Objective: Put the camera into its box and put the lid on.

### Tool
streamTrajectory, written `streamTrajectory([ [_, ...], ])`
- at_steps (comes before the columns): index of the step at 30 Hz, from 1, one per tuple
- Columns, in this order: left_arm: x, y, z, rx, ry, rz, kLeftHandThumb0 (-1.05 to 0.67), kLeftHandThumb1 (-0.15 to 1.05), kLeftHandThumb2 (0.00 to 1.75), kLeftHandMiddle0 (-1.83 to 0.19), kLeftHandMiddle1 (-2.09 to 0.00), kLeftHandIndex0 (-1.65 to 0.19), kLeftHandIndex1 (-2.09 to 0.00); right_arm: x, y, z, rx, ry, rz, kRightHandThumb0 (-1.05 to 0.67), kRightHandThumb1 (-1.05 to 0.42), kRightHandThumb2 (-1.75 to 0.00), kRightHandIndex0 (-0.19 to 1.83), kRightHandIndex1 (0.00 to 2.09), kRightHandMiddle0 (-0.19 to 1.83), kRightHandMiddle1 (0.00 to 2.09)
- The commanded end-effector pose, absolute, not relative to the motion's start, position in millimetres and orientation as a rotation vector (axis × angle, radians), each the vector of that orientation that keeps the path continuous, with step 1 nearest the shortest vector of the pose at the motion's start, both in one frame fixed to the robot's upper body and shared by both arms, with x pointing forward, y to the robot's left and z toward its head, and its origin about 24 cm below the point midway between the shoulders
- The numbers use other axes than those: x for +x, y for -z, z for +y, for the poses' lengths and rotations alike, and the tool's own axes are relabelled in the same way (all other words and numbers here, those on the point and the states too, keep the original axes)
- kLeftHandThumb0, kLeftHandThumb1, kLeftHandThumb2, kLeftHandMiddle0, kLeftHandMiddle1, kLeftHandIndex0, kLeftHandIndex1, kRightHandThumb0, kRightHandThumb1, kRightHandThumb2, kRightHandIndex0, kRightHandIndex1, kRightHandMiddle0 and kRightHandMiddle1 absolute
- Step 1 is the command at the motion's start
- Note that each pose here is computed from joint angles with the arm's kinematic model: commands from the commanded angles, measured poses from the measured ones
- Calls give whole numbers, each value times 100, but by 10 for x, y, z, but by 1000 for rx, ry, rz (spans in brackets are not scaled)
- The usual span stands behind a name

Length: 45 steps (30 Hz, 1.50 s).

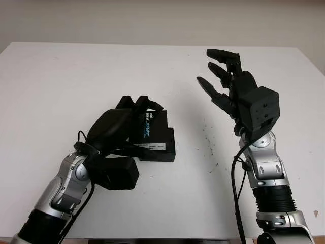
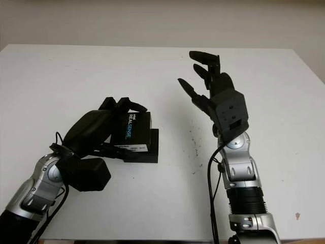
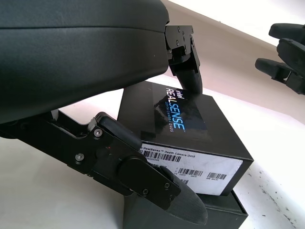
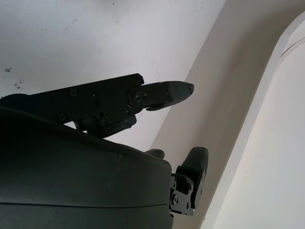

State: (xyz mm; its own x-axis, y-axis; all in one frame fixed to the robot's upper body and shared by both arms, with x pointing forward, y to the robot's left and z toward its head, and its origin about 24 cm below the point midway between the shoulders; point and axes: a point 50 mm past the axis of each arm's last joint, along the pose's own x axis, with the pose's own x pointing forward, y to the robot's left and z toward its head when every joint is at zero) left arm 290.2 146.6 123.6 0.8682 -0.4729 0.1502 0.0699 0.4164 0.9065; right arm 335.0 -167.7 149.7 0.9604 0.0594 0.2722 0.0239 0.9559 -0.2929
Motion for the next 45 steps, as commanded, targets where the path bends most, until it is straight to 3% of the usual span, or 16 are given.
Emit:
streamTrajectory([
  [1,2939,-1260,1410,1088,356,-443,-18,102,5,-24,-191,-18,-156,3349,-1544,-1672,-299,-14,-303,-31,-105,-17,6,46,-19,105],
  [12,2930,-1169,1390,993,428,-381,-15,102,6,-27,-177,-20,-152,3350,-1537,-1672,-305,-12,-297,-30,-105,-18,6,46,-19,103],
  [21,2876,-1134,1364,892,501,-288,-20,104,6,-28,-191,-17,-161,3345,-1535,-1663,-299,-20,-300,-30,-105,-19,5,46,-19,102],
  [27,2846,-1097,1356,880,521,-261,-20,102,5,-34,-184,-18,-161,3342,-1530,-1666,-296,-15,-290,-30,-105,-18,5,46,-19,102],
  [45,2834,-1044,1319,930,499,-324,-17,102,5,-25,-197,-17,-164,3337,-1533,-1659,-296,-13,-293,-30,-105,-18,5,46,-19,102],
])
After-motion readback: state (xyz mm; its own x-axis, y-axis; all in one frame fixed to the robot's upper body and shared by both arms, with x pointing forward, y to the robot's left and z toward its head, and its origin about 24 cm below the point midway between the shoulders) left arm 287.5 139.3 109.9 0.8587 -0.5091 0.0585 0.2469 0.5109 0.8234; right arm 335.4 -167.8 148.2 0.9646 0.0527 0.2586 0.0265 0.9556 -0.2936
